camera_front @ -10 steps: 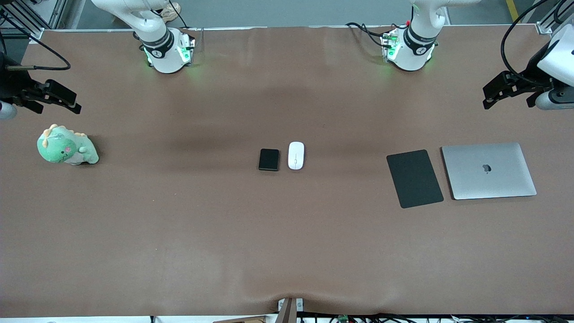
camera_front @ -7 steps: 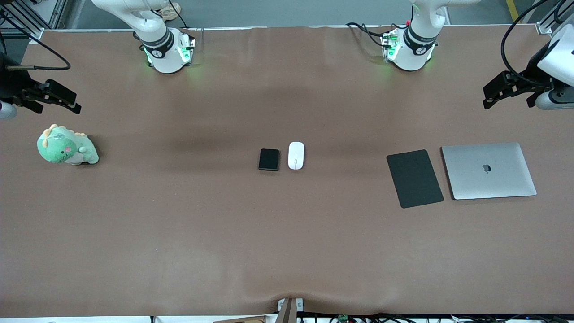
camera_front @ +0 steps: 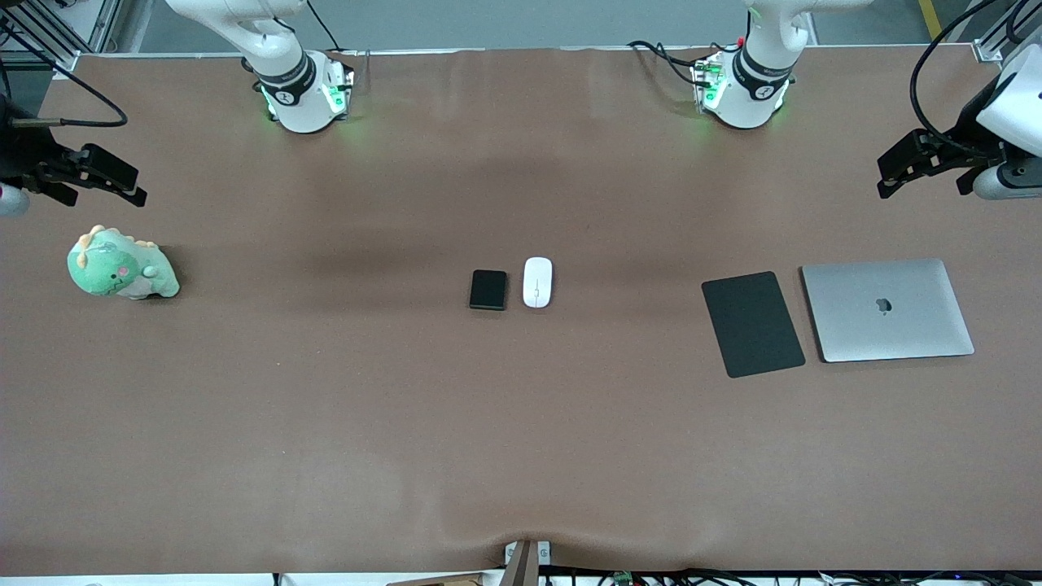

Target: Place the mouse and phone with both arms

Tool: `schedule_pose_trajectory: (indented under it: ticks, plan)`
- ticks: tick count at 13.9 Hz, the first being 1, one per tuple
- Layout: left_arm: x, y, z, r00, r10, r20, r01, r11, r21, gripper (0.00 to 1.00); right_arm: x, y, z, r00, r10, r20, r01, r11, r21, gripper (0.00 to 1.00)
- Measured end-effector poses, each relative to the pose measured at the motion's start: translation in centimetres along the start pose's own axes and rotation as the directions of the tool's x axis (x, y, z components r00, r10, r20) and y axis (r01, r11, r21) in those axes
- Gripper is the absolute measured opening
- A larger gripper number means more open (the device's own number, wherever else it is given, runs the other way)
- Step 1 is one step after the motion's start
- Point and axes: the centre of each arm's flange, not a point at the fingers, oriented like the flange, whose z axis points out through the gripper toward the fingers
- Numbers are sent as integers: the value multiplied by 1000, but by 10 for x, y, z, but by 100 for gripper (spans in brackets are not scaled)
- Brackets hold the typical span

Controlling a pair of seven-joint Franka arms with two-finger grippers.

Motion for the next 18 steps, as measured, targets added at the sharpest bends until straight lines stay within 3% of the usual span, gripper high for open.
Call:
schedule_pose_trajectory:
  ticks: [9, 18]
  plan:
    - [6, 30, 17, 998, 52, 32, -52, 999, 1, 100, 12, -1, -1, 999, -1, 43, 1, 1000, -3, 100]
    - [12, 141, 76, 982, 150, 112, -149, 989, -17, 100, 13, -2, -1, 999, -3, 43, 3, 1000, -3, 100]
